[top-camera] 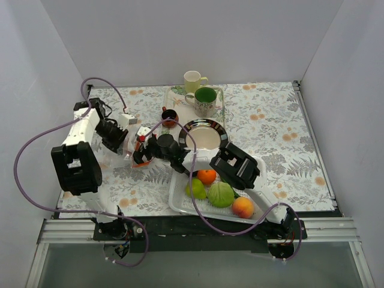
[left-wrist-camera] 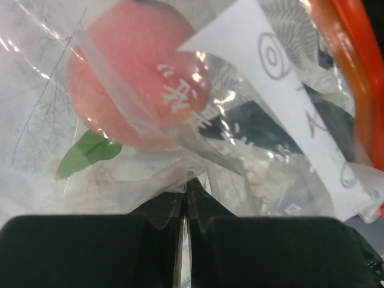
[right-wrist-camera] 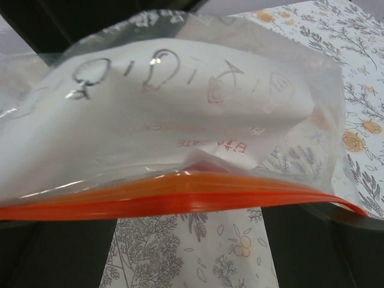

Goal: Open the zip-top bag and remove the fake food

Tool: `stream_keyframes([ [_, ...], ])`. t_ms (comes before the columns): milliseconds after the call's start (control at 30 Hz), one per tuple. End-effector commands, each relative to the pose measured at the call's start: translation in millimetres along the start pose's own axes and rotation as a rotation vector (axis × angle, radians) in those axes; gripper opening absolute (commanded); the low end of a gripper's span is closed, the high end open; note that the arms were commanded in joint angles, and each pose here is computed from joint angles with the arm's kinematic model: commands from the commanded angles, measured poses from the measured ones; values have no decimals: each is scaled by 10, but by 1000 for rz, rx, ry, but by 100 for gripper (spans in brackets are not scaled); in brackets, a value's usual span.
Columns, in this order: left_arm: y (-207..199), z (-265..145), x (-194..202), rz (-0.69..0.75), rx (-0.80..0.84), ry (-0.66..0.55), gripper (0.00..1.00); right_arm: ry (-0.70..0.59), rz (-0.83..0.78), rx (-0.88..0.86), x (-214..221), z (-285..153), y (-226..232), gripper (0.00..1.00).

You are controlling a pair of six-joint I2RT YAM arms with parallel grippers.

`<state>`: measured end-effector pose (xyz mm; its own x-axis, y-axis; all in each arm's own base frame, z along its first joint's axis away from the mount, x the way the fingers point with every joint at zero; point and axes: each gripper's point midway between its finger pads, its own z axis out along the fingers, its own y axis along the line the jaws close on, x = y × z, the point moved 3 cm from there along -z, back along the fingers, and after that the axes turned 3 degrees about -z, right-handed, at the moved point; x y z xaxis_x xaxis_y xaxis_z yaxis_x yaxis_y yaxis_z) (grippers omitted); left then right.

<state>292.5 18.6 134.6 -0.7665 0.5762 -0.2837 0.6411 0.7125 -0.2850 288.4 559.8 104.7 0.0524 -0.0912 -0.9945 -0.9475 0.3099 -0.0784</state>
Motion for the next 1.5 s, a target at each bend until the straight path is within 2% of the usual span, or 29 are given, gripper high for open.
stream_keyframes([
  [0, -327, -282, 57, 122, -38, -32, 0, -97, -38, 37, -342, 82, -28, 98],
  [133, -453, -366, -17, 228, -69, -53, 0, -87, -68, 44, -369, 88, 39, 98],
  [233, -478, -748, -293, 296, -168, -167, 0, -64, -90, 77, -322, 3, 25, 98],
  [333, -547, -1032, -416, 340, -249, -229, 0, -76, -95, 99, -342, -112, 10, 98],
  [400, -584, -1046, -357, 368, -281, -198, 0, -88, -98, 101, -398, -168, 13, 98],
  [533, -617, -791, -49, 348, -263, -76, 0, -113, -100, 101, -521, -203, 13, 98],
  [700, -597, -746, -36, 322, -259, -66, 0, -79, -89, 66, -463, -211, 68, 98],
  [733, -581, -758, -60, 320, -266, -71, 0, -74, -87, 49, -460, -209, 91, 95],
  [767, -557, -757, -82, 313, -272, -74, 0, -67, -86, 44, -456, -208, 98, 83],
  [833, -468, -737, -125, 292, -300, -75, 0, -29, -81, 25, -409, -217, 124, 65],
  [867, -439, -711, -127, 287, -308, -72, 0, -16, -82, 19, -387, -231, 134, 39],
  [933, -341, -691, -162, 276, -341, -82, 0, -12, -90, 18, -413, -277, 135, 22],
  [967, -296, -667, -142, 270, -355, -72, 0, 2, -90, 18, -358, -314, 143, 17],
  [1133, 46, -520, -146, 242, -493, -69, 0, 1, -93, 0, -456, -429, 178, 16],
  [1300, 563, -195, -1, 130, -638, -13, 0, -22, -86, -59, -744, -530, 262, 13],
  [1367, 726, -32, 74, 62, -617, 29, 0, -8, -81, -101, -870, -605, 321, 11],
  [1467, 835, -26, 12, -40, -602, 17, 0, 8, -93, -130, -1047, -764, 362, 7],
])
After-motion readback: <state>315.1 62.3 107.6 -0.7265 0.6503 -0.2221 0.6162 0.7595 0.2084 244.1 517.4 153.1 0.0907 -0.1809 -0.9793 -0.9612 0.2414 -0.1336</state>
